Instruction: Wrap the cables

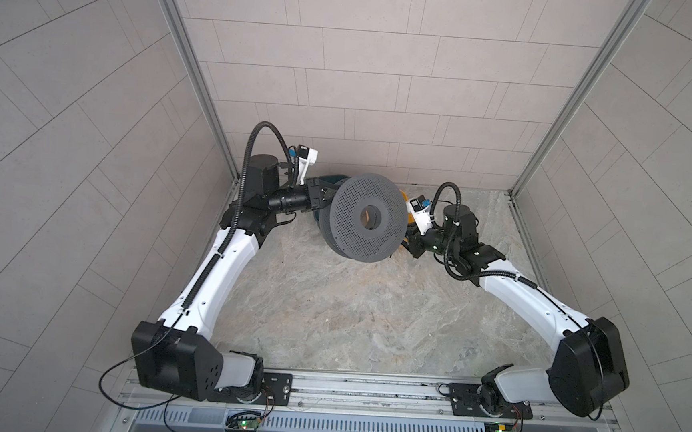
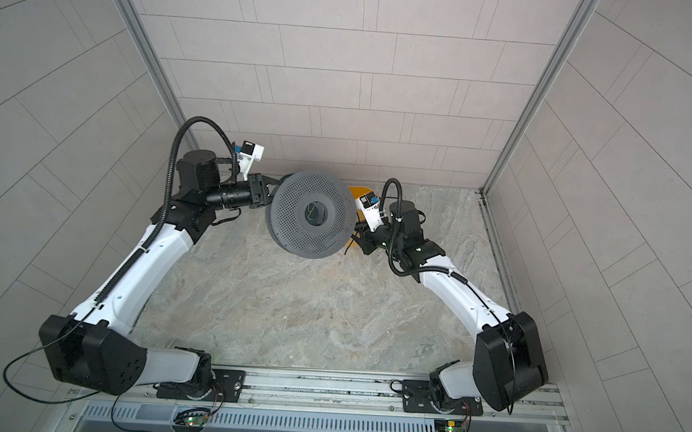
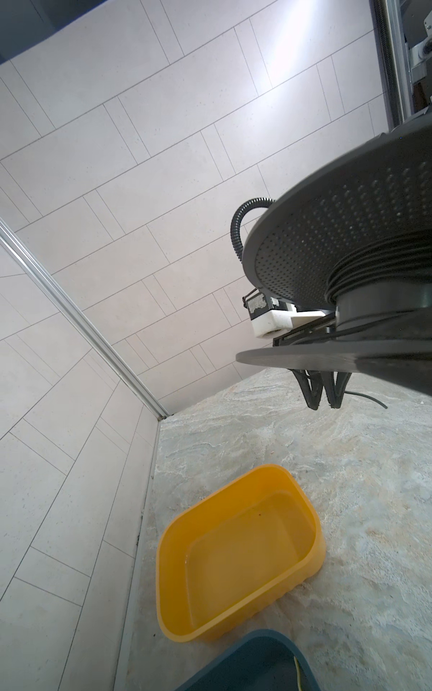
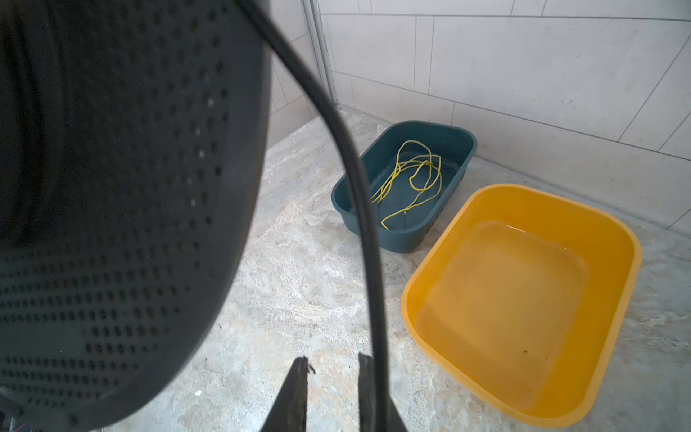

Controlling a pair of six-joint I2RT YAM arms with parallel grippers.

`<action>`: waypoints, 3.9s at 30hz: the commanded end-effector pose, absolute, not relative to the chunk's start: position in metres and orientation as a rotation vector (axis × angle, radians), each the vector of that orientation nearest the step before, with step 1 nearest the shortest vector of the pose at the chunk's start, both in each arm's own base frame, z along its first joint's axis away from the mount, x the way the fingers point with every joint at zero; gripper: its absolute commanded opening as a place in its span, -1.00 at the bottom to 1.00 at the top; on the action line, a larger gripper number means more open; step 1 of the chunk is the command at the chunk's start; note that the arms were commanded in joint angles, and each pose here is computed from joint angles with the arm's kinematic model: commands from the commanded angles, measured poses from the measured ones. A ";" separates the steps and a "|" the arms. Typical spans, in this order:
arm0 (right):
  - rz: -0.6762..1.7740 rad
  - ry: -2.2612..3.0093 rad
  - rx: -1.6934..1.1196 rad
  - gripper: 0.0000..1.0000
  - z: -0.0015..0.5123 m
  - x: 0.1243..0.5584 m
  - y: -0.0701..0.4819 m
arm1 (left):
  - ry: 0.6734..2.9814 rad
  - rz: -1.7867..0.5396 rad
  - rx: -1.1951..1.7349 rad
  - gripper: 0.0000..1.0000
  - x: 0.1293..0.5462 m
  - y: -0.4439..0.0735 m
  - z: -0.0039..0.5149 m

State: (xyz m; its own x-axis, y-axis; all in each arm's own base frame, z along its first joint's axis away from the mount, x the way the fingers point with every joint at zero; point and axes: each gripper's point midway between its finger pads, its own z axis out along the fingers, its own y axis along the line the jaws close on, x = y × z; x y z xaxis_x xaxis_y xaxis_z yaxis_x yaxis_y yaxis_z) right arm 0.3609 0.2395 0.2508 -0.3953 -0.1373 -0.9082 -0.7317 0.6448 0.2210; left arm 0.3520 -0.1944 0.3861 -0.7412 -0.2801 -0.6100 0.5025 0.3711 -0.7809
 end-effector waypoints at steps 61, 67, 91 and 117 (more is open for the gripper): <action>1.088 1.852 -0.510 -1.00 0.288 0.292 0.305 | 1.573 -1.559 -0.324 -1.00 0.404 -0.173 0.377; 0.794 1.908 -0.661 -0.99 0.289 0.282 0.316 | 1.616 -1.548 -0.441 -1.00 0.404 -0.174 0.362; 0.343 1.998 -0.926 -0.83 0.291 0.284 0.341 | 1.824 -1.383 -0.452 -1.00 0.389 -0.176 0.347; 0.120 1.788 -0.826 -0.63 0.306 0.300 0.333 | 1.899 -1.584 -0.360 -1.00 0.380 -0.214 0.339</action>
